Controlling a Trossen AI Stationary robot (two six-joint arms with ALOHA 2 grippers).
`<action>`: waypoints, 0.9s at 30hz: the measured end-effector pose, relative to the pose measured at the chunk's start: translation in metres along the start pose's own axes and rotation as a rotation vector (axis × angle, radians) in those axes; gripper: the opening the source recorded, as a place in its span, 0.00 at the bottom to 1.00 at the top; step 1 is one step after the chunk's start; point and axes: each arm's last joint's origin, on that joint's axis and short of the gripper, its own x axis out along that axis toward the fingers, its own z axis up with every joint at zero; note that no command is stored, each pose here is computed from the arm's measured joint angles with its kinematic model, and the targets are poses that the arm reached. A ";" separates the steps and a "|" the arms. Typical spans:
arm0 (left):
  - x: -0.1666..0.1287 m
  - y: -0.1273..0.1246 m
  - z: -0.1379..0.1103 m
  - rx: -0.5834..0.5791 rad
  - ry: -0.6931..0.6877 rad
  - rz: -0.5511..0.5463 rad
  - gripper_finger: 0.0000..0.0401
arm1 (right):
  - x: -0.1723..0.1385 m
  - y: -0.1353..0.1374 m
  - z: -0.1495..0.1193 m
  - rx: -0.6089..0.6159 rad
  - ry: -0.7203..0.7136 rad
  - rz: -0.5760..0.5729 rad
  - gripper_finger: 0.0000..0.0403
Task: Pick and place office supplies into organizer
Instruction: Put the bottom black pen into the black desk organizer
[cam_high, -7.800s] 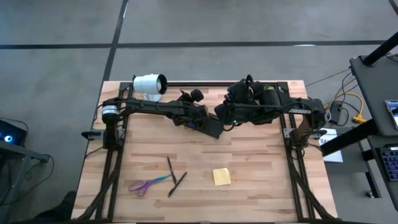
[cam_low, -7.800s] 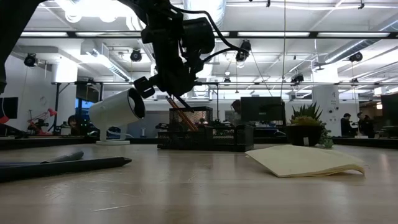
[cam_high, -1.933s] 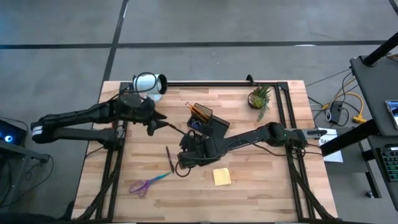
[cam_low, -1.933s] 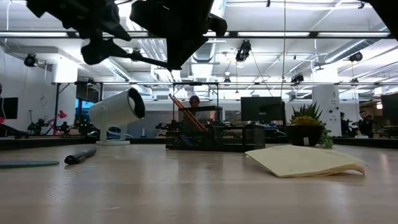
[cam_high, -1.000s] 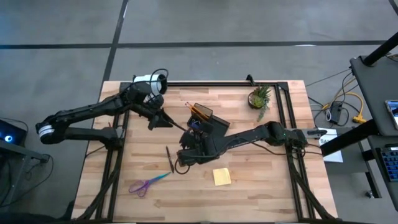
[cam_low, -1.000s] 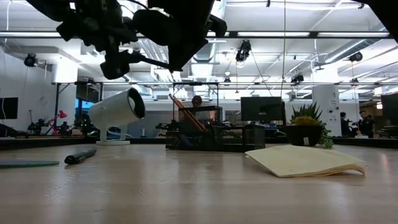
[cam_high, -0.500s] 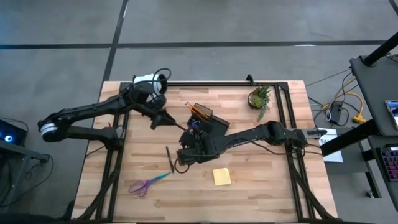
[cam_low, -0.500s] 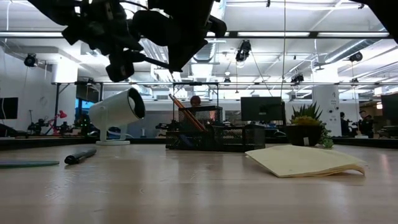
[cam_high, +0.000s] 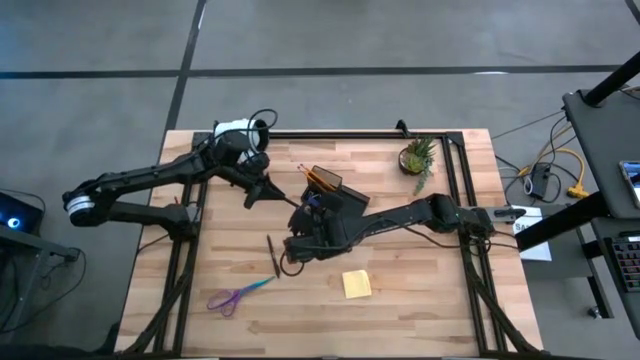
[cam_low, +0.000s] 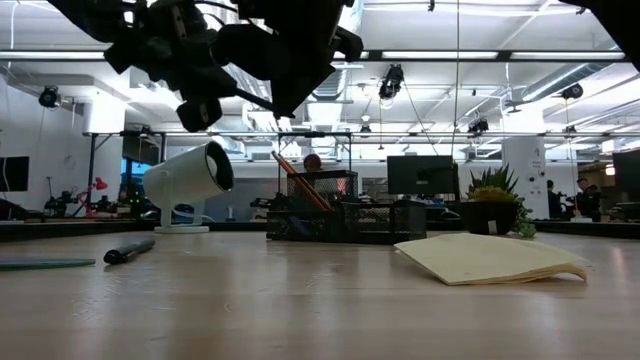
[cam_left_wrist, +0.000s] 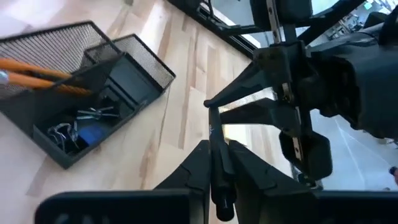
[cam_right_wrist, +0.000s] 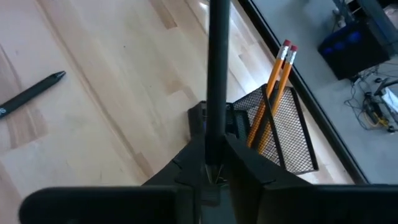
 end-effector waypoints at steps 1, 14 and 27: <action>0.000 0.000 0.000 0.005 -0.005 0.013 0.05 | 0.000 0.000 0.000 -0.006 0.000 -0.002 0.14; -0.005 0.002 0.012 0.103 -0.077 0.211 0.05 | -0.022 -0.024 -0.026 0.027 0.192 -0.158 0.31; 0.002 -0.005 0.092 0.478 0.160 0.486 0.05 | -0.071 -0.074 -0.059 0.370 0.334 -0.042 0.24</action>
